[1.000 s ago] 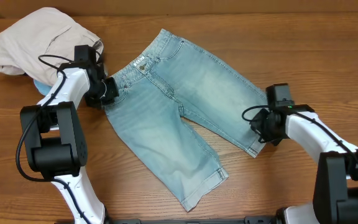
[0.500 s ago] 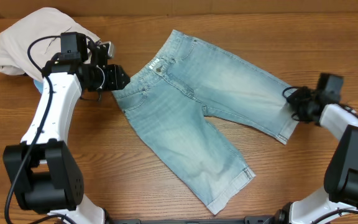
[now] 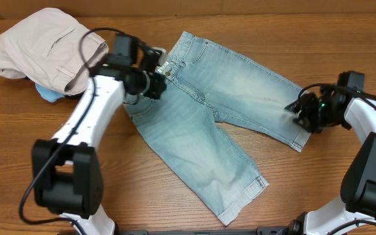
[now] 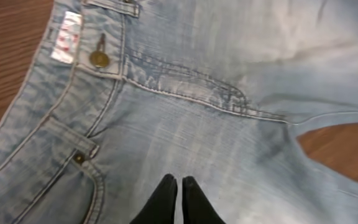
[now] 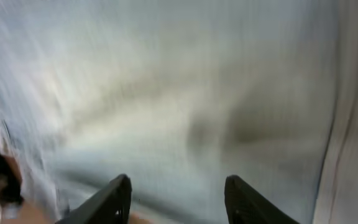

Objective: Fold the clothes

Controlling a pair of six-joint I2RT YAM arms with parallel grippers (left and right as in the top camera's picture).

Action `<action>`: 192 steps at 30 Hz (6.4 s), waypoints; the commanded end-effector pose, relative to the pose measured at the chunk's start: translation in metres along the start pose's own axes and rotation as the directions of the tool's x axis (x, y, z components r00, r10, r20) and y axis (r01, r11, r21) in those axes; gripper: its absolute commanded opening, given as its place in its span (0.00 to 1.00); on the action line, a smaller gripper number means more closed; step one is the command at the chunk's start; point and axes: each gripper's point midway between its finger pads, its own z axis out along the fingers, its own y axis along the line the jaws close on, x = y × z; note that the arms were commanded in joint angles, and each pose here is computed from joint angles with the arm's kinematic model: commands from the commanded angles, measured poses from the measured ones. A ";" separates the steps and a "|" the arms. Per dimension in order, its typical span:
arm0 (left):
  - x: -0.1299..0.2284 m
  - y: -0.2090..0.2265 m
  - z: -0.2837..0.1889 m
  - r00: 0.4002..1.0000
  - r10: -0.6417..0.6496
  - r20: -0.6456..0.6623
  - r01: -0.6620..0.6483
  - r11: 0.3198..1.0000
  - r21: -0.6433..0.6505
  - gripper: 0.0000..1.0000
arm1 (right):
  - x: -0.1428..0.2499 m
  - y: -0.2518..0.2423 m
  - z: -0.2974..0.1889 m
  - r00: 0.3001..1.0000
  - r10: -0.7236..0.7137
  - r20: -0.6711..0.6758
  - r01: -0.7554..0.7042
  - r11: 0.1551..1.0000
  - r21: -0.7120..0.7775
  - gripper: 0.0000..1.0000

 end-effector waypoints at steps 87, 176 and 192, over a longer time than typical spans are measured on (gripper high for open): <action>0.054 0.184 0.072 0.824 -0.555 0.118 0.560 0.828 -0.017 0.07 | 0.153 0.013 0.001 0.902 -0.334 -0.272 0.373 0.922 0.105 0.70; -0.012 0.051 -0.073 0.931 -0.346 -0.117 0.351 0.936 0.021 0.30 | 0.215 -0.017 0.061 0.824 -0.425 -0.375 0.496 0.860 0.116 0.34; -0.002 0.060 -0.074 0.934 -0.330 -0.139 0.327 0.944 -0.045 0.35 | 0.050 -0.035 -0.017 0.981 0.023 0.194 -0.095 0.923 0.374 0.04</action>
